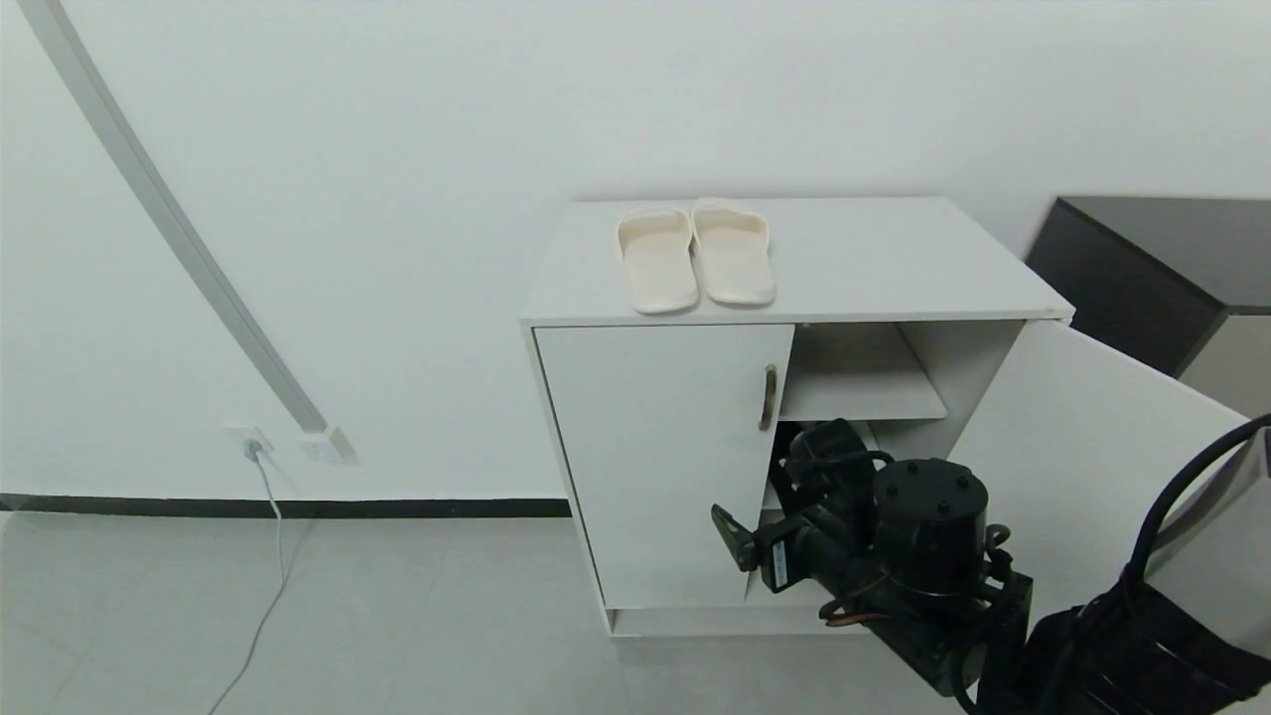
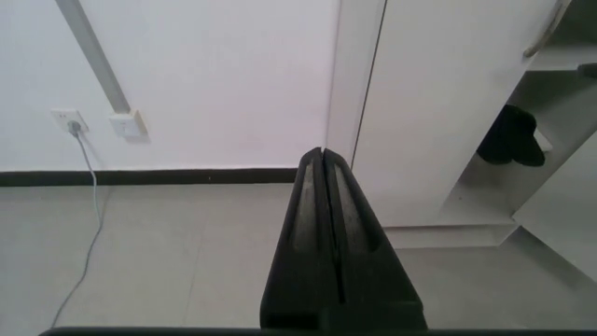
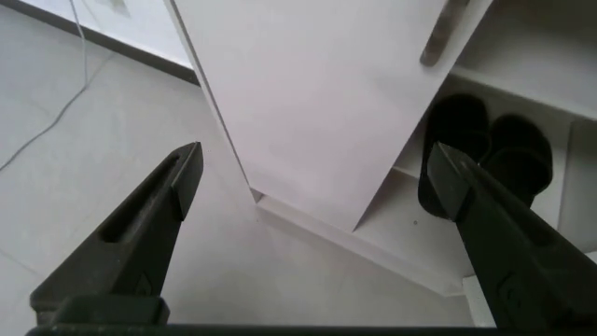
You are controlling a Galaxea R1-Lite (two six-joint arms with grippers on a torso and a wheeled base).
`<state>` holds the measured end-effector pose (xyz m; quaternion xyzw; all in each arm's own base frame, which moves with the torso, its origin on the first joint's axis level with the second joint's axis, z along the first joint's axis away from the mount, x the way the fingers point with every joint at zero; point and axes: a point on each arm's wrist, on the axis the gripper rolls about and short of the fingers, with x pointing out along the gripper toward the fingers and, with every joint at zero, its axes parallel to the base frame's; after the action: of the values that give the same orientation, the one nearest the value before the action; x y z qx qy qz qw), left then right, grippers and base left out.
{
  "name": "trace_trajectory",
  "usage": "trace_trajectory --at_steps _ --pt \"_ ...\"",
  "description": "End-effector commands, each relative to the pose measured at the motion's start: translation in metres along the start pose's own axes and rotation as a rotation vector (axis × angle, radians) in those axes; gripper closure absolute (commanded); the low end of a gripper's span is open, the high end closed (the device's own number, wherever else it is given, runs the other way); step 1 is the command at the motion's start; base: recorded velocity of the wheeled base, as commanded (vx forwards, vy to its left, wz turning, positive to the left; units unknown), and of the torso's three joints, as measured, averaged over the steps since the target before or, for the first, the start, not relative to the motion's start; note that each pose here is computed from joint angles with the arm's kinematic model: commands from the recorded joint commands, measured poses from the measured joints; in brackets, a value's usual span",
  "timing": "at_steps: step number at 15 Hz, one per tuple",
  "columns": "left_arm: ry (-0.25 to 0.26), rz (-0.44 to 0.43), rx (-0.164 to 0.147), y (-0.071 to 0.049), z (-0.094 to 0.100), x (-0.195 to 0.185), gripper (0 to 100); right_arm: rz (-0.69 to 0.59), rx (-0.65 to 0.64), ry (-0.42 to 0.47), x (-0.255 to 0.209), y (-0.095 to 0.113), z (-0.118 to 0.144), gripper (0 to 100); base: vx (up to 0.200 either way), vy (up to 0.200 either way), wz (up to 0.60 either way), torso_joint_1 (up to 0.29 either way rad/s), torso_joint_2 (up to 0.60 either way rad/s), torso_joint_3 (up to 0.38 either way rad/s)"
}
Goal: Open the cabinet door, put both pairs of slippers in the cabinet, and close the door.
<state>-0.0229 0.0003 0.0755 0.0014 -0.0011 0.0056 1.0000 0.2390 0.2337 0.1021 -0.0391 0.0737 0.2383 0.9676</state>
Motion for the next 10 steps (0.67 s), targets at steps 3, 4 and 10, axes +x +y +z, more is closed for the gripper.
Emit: trace_trajectory --at_steps 3,4,10 --pt "0.001 0.001 -0.004 0.0 0.0 0.0 100 0.021 -0.007 -0.001 -0.005 0.004 0.001 0 0.0 0.0 0.0 0.243 -0.57 -0.331" --pt "0.001 0.001 -0.003 0.0 0.0 0.0 100 0.024 -0.008 -0.001 -0.006 0.005 0.001 0 0.0 0.0 0.0 0.242 -0.58 -0.334" --pt "0.001 -0.001 -0.003 0.0 0.0 0.0 100 0.055 -0.056 -0.099 0.012 0.015 0.012 0 0.0 0.0 0.0 0.131 -0.3 -0.171"
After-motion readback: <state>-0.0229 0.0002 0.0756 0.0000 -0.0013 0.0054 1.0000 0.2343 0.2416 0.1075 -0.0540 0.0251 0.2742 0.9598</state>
